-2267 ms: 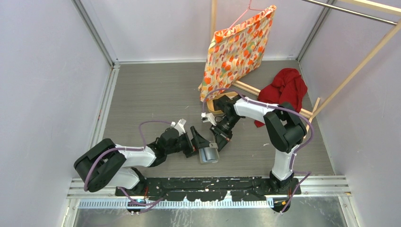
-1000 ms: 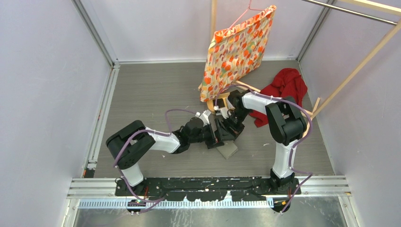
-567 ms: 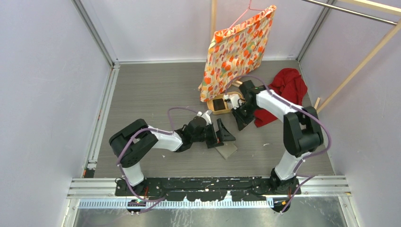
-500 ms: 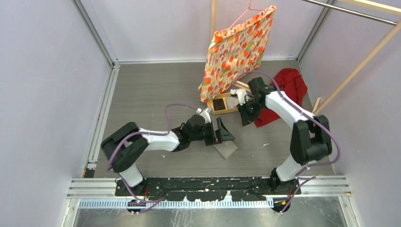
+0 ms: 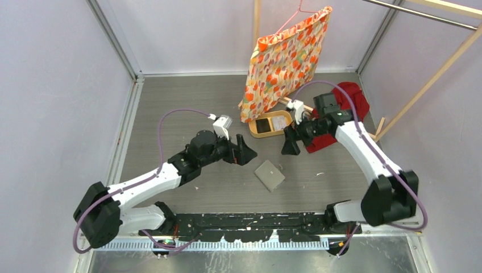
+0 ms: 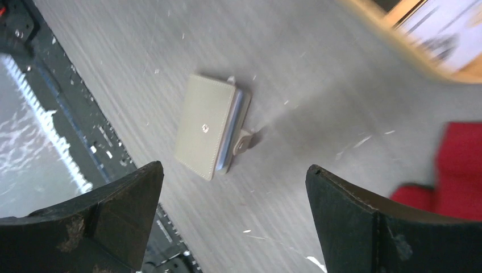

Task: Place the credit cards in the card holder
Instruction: Close the card holder at the center of the board.

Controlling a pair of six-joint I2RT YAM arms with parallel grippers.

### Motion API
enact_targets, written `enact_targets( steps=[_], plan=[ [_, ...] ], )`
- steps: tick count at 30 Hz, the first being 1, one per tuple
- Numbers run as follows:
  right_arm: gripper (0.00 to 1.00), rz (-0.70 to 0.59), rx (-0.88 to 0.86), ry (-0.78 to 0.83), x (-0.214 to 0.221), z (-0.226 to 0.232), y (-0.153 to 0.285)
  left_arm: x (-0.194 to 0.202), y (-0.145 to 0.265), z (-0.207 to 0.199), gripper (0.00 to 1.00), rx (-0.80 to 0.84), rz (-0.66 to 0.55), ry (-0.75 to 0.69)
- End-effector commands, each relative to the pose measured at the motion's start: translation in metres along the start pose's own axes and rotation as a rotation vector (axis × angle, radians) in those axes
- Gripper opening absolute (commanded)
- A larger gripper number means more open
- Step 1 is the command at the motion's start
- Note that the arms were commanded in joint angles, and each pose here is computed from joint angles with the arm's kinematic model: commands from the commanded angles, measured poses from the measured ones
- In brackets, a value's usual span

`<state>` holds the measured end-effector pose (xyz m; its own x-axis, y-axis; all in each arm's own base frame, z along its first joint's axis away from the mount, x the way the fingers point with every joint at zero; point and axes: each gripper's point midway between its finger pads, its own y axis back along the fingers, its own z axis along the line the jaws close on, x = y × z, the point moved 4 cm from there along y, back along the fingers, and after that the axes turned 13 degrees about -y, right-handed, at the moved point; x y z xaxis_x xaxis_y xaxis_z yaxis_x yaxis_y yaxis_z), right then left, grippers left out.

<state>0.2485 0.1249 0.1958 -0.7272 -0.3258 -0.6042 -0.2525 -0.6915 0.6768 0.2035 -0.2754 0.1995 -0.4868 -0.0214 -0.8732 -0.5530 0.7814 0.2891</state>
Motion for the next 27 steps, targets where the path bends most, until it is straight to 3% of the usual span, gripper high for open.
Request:
enact_targets(
  steps=[1, 3, 8, 15, 27],
  plan=[
    [0.99, 0.146, -0.061, -0.146, 0.038, 0.006, -0.024, 0.042, -0.006, 0.019, 0.89, 0.019, 0.191, -0.017],
    [0.92, 0.198, -0.056, -0.184, 0.046, 0.003, -0.033, 0.053, -0.017, 0.021, 0.85, 0.038, 0.228, 0.009],
    [0.63, 0.342, -0.031, -0.227, 0.060, -0.004, -0.058, 0.064, -0.042, 0.025, 0.78, 0.064, 0.243, 0.039],
    [0.48, 0.369, 0.002, -0.260, 0.060, -0.013, -0.070, 0.088, -0.066, 0.029, 0.67, 0.092, 0.329, 0.097],
    [0.32, 0.399, 0.023, -0.277, 0.058, -0.020, -0.086, 0.102, -0.074, 0.038, 0.68, 0.025, 0.386, 0.082]
  ],
)
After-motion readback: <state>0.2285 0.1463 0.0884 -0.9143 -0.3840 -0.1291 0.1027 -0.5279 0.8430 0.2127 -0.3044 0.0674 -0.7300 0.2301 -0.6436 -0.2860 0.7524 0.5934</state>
